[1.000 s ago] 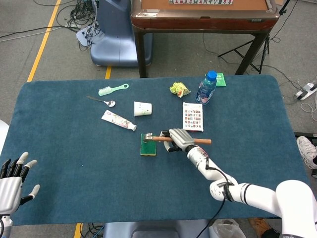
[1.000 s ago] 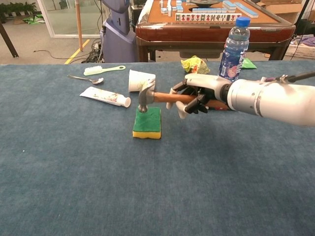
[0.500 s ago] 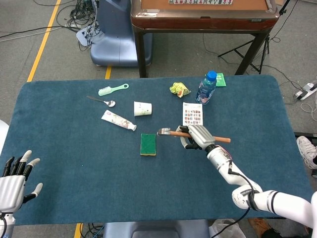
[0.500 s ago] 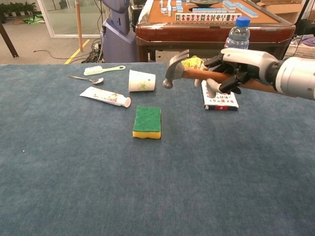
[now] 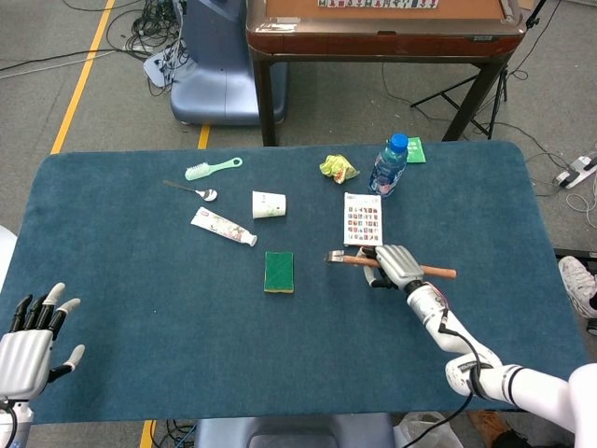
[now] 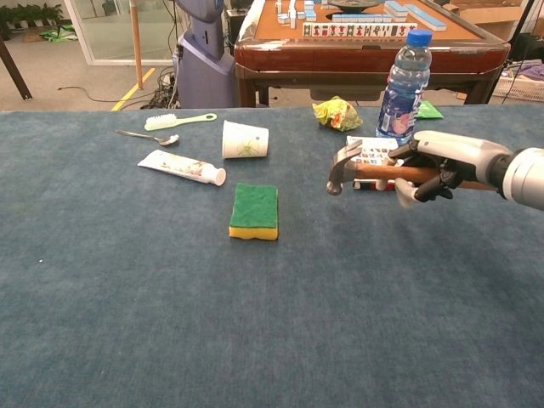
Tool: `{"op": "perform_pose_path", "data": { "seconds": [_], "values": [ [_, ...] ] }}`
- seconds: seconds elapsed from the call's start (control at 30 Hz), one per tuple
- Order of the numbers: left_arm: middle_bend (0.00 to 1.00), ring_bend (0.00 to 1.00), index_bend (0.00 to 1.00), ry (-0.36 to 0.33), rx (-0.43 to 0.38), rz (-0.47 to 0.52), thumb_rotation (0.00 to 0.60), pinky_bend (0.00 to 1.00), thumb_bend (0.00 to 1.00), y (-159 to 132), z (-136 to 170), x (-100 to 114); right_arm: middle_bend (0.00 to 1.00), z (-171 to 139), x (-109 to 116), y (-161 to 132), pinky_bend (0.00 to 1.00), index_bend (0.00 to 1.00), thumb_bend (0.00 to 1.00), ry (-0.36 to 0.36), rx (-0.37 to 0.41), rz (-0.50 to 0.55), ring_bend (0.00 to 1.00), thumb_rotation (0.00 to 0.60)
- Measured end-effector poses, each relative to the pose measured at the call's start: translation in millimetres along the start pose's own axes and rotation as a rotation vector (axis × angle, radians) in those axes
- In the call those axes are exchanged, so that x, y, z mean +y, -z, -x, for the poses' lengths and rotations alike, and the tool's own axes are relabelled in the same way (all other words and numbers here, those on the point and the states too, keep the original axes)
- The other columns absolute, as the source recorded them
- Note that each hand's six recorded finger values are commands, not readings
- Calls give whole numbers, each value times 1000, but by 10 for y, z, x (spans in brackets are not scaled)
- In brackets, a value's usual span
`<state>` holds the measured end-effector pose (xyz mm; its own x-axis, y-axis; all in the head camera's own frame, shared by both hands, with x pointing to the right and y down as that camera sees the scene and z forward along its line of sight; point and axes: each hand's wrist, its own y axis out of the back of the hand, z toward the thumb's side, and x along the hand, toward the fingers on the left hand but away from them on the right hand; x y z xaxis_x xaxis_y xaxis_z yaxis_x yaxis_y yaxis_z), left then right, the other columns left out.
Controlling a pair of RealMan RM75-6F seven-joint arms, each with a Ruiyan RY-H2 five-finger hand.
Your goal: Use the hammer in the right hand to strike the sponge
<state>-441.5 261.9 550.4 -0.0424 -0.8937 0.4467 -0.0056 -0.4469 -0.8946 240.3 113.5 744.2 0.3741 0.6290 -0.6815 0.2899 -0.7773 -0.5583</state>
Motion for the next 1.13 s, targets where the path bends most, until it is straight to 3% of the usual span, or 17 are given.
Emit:
{"op": "perform_pose_path", "data": {
  "seconds": [0.13,0.4,0.5,0.57,0.77,0.87,1.13],
  "values": [
    [66,82,204,1,6,-2,600,9,243,15,9,1,696,71,-95,100,666,622,772,9,-14,-4,615,600],
    [65,82,203,6,7,-6,600,9,243,21,-4,-11,319,107,-206,176,357,148,424,21,4,-8,257,600],
    [65,81,203,7,6,-5,600,9,243,17,-16,-15,197,90,-197,171,232,15,395,31,14,-3,158,600],
    [65,81,203,7,3,-4,600,9,243,9,-26,-13,156,72,-175,168,218,0,393,42,23,-9,133,600],
    [65,82,203,2,4,-6,600,9,243,15,-58,-15,147,-96,-5,213,218,0,394,120,44,-40,114,600],
    [65,82,203,-4,2,-7,600,9,243,13,-86,-14,225,-254,115,246,218,0,397,169,44,-70,128,600],
    [65,82,203,-9,-5,-5,600,9,243,14,-152,-27,295,-918,493,363,216,0,399,294,-26,-187,155,600]
  ]
}}
